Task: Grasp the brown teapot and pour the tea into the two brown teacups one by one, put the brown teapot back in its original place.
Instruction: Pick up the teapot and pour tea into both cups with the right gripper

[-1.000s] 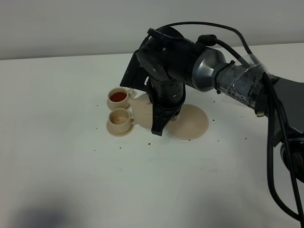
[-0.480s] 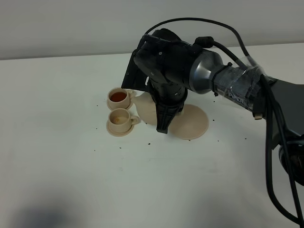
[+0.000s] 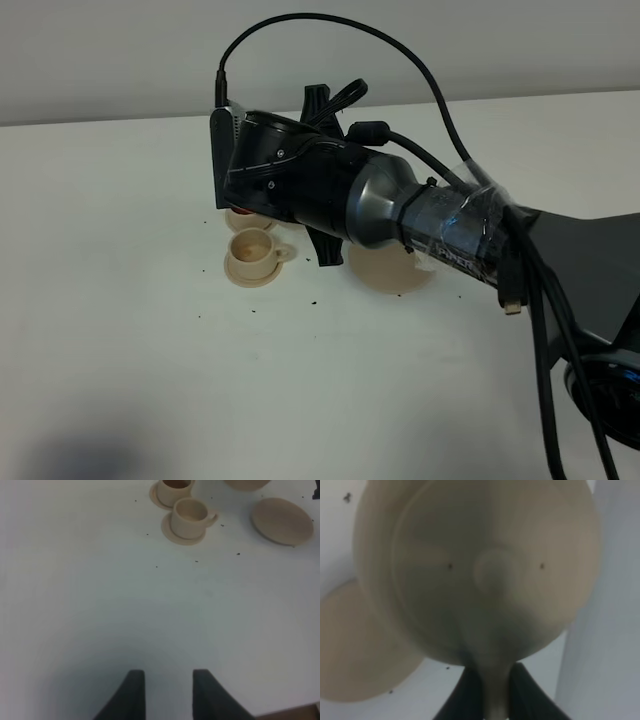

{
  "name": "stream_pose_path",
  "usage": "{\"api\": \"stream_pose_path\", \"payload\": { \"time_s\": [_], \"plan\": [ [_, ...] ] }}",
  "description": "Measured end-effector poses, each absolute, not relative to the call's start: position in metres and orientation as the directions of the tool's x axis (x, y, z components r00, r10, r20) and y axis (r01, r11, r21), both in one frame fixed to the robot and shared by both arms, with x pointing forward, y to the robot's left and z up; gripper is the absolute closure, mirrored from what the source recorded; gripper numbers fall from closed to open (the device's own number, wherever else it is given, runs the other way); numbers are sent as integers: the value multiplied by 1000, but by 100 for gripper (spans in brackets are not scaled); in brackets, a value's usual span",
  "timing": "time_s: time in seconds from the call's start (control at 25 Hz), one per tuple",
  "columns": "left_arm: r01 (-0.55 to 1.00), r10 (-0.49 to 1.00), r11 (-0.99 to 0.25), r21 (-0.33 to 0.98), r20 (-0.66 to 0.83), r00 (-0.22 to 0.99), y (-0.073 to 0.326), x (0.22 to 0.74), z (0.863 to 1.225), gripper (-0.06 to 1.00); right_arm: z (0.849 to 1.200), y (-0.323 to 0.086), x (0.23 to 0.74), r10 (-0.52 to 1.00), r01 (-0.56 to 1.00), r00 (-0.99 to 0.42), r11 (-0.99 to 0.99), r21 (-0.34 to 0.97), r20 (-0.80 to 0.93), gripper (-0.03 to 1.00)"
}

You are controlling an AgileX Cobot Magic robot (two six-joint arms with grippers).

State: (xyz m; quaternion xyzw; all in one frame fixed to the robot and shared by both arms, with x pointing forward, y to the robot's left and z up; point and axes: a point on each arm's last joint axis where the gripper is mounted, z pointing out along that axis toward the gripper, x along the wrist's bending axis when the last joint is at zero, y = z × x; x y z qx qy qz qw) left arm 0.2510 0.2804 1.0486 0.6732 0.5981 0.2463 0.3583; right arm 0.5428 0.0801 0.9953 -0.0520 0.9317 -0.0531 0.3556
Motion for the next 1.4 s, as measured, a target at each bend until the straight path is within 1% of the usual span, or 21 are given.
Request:
{"api": "stream_pose_path", "payload": {
  "time_s": [0.12,0.28,0.56,0.68,0.84,1.4],
  "plan": [
    [629,982,-28,777,-97,163,280,251,1049,69,990,81,545,-167,-66,-722,983,-173,-672,86],
    [629,982,-28,777,-97,163,280,251,1049,69,976,82,546,-184,-57,-737,976,-211,-651,86],
    [629,982,-28,777,-97,163,280,251,1049,69,961,81,547,-214,-49,-742,962,-268,-636,86],
    [629,982,-28,777,-97,163,280,251,1049,69,957,85,544,-250,-61,-724,952,-301,-643,86],
    [629,982,-28,777,-97,163,280,251,1049,69,960,91,538,-289,-82,-690,942,-325,-664,86],
    [629,982,-29,777,-96,164,280,251,1049,69,964,93,536,-332,-84,-651,925,-370,-683,86]
  ]
}}
